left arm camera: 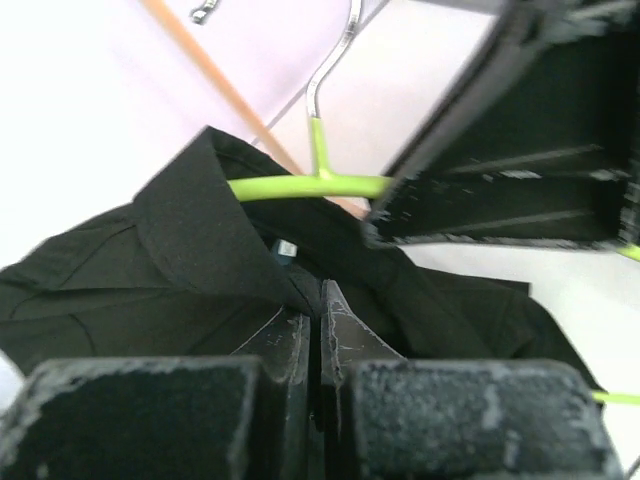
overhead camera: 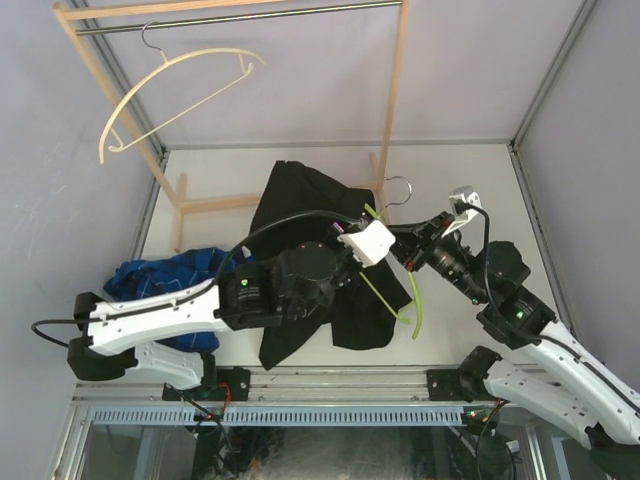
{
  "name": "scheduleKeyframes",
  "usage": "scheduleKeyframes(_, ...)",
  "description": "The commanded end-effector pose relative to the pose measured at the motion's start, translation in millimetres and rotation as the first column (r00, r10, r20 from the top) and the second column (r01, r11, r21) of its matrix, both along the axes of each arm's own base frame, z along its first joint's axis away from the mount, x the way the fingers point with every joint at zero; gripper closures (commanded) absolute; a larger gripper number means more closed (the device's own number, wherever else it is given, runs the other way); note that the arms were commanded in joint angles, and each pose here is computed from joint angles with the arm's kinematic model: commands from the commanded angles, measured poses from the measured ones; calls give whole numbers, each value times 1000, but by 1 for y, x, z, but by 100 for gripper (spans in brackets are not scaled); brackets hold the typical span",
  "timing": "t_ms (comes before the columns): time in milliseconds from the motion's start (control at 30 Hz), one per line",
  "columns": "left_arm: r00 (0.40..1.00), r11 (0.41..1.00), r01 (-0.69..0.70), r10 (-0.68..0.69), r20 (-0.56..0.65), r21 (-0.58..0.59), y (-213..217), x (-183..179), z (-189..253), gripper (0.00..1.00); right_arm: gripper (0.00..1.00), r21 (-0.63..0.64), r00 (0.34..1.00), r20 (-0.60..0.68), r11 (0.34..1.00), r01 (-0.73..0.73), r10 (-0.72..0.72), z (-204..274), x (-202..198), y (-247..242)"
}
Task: Place the shirt on the hanger
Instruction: Hang the shirt on the hanger.
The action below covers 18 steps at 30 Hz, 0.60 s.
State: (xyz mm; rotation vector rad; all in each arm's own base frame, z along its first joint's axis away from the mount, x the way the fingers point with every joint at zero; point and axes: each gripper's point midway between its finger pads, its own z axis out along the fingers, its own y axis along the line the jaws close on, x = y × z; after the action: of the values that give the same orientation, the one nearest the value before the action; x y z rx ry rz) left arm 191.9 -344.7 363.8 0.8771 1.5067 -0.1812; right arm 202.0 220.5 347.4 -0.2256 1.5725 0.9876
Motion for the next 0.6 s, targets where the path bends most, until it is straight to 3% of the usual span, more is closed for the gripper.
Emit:
scheduleKeyframes(0, 966, 957, 246, -256, -49, -154, -23, -46, 37, 100, 100, 108, 986, 143, 990, -96, 81, 46, -3, 7)
scheduleKeyframes(167, 916, 908, 374, -393, -78, -187, -35, -70, 44, 100, 100, 103, 980, 150, 984, -149, 133, 40, -2, 19)
scheduleKeyframes(333, 849, 854, 495, -515, -121, -162, -50, -97, 37, 100, 100, 121, 992, 114, 991, -61, 47, 30, 12, 10)
scheduleKeyframes(433, 853, 859, 486, -506, -127, -161, -45, -98, 36, 99, 100, 117, 994, 106, 993, -16, 3, 25, 16, 0)
scheduleKeyframes(567, 909, 901, 382, -406, -92, -204, -10, -80, 45, 80, 100, 106, 989, 145, 994, 14, -30, 28, 8, -17)
